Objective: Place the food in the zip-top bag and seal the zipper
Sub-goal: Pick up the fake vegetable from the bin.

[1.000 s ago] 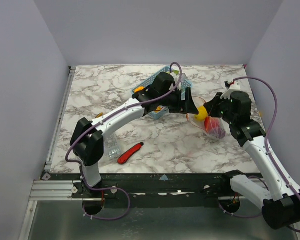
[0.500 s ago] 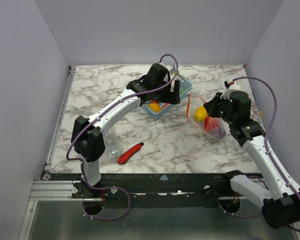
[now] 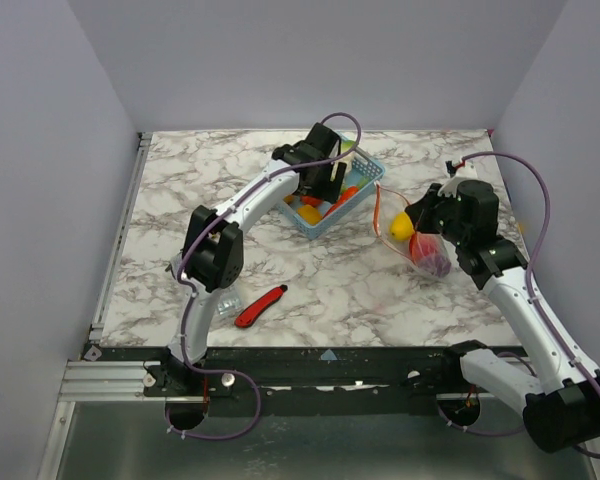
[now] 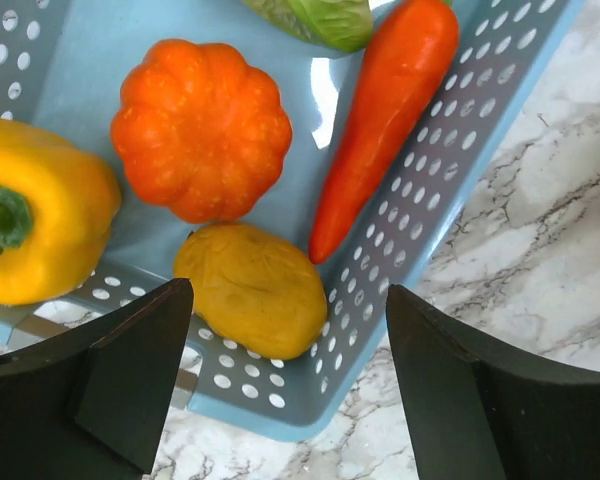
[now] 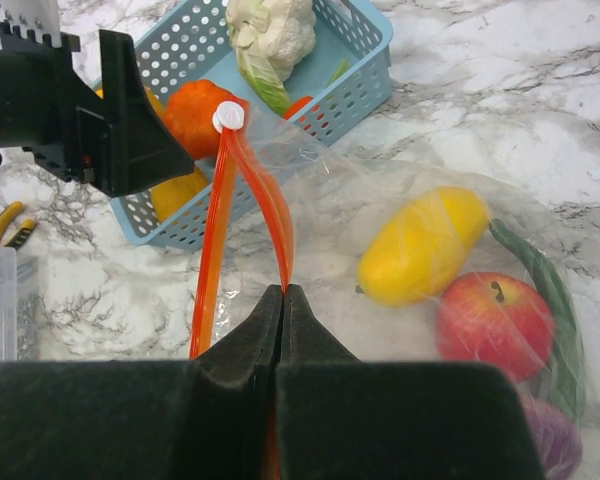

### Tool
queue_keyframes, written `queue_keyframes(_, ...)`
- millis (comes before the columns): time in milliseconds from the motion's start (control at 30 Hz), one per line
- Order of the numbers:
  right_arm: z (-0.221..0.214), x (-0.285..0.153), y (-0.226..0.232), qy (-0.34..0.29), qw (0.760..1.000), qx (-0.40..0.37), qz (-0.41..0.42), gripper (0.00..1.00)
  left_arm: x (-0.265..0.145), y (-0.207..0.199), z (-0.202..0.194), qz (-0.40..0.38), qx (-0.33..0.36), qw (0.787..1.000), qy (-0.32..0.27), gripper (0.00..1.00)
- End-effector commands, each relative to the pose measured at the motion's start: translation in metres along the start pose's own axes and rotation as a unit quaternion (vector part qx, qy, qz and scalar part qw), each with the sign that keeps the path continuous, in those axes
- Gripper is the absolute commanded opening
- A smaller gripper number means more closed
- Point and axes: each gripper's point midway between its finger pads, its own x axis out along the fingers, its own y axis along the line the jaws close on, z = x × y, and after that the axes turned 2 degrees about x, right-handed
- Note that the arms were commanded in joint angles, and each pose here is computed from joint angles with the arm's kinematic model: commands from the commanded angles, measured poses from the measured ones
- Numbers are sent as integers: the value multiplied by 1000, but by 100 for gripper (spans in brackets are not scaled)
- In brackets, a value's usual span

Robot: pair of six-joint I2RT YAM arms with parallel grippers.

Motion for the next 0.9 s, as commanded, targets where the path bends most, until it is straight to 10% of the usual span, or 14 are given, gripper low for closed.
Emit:
queue_keyframes(0,4,3,2,-6,1000,3,3,0,11,9,0,18,15,1000,17,80)
queue_keyframes(667,2,1,2,-6,1000,4,3,0,47,35,-63,62,27,991,114,71)
queue_keyframes(867,1,-1,2,-6,1000,5,3,0,41,36,-63,62,25,992,110,48)
